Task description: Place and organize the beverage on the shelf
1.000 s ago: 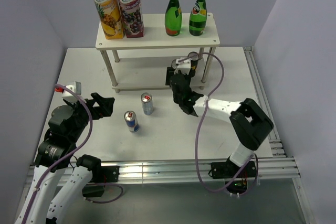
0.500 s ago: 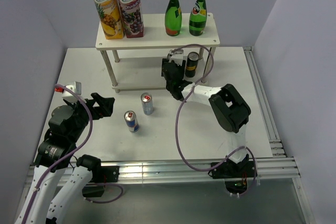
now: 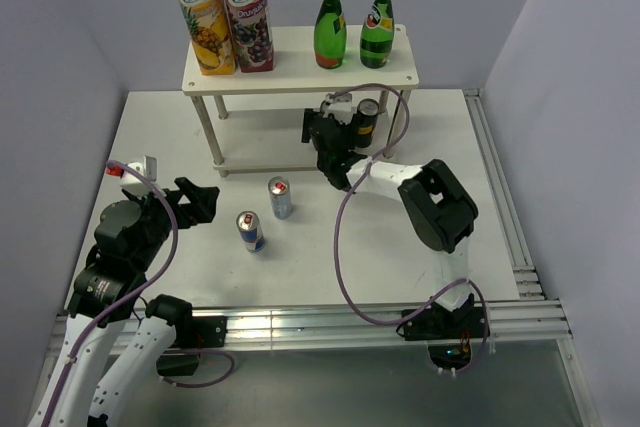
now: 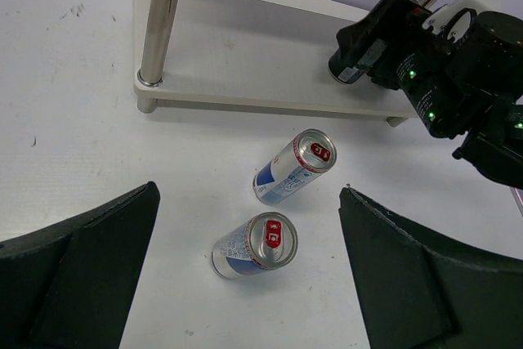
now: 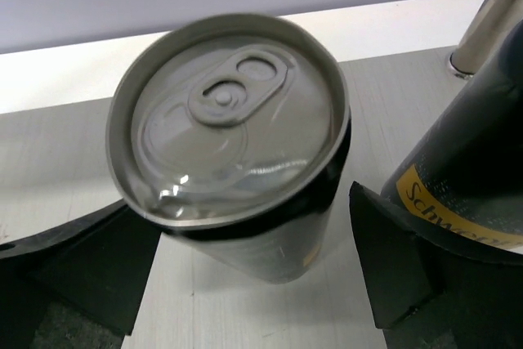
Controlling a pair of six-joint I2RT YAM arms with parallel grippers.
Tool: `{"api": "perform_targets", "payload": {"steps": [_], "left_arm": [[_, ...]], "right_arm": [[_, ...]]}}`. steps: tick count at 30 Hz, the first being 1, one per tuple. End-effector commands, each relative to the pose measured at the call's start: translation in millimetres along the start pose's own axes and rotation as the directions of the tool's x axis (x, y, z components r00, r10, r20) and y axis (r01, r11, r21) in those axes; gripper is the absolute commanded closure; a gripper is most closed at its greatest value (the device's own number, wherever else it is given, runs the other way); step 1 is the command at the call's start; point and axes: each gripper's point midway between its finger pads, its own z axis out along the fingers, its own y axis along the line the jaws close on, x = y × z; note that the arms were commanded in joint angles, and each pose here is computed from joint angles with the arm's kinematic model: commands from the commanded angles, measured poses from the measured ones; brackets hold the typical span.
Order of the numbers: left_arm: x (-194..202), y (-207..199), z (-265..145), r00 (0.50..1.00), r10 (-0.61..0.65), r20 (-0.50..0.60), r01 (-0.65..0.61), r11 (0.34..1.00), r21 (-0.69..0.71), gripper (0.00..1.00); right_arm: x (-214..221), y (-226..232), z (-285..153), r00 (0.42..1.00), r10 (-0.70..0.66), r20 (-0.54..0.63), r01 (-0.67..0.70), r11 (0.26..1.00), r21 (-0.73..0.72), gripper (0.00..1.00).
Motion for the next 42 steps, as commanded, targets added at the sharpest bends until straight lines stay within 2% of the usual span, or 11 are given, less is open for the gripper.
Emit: {"api": "perform_targets", "payload": {"steps": [1,10,19,23,28,31,32,33,35,37,42], "left_arm": [[-8,-6,1,0.999,0.016,0.030,-0.017,0.999,0.028,0.01],[-12,-4,-1,0.999,0.011,0.044,-0.012,1.000,0.013,0.01],[-12,-27,2,0.991,-0.134,-0.010,0.134,0.987,0.091,0.01],[11,-23,15,0.984,-0.161,-0.071,0.165,0.984,0.068,0.01],[32,-36,28,0.972,-0.217,-0.096,0.222,0.974,0.045,0.03],[42,-44,39,0.984,-0.152,-0.090,0.146,0.987,-0.069,0.03],[45,-30,51,0.994,-0.093,-0.050,0.081,0.974,-0.213,0.03],[59,-50,43,0.995,-0.064,-0.082,0.047,0.979,-0.200,0.03],[46,-66,39,0.998,-0.051,0.029,0.057,0.964,-0.261,0.01],[58,-89,26,1.000,-0.007,0.019,0.012,0.975,-0.221,0.01],[83,-76,17,0.997,-0.040,0.065,0.055,0.963,-0.265,0.01]], "right_arm": [[-40,2,-9,0.994,0.086,0.073,-0.083,0.996,-0.037,0.00],[-47,3,-72,0.991,0.109,0.075,-0.103,0.991,-0.090,0.00],[-49,-30,-199,0.966,0.255,0.049,-0.242,0.952,-0.187,0.00],[-37,-46,-252,0.946,0.324,0.001,-0.312,0.912,-0.267,0.00],[-7,-68,-278,0.956,0.287,-0.057,-0.291,0.919,-0.266,0.00],[6,-77,-288,0.956,0.280,-0.083,-0.292,0.918,-0.268,0.00],[7,-82,-289,0.950,0.302,-0.080,-0.312,0.915,-0.255,0.00],[12,-85,-293,0.956,0.280,-0.089,-0.294,0.921,-0.256,0.00],[15,-91,-295,0.949,0.301,-0.092,-0.314,0.917,-0.245,0.00],[18,-98,-298,0.946,0.310,-0.100,-0.325,0.913,-0.245,0.00],[26,-112,-303,0.941,0.317,-0.118,-0.337,0.908,-0.250,0.00]]}}
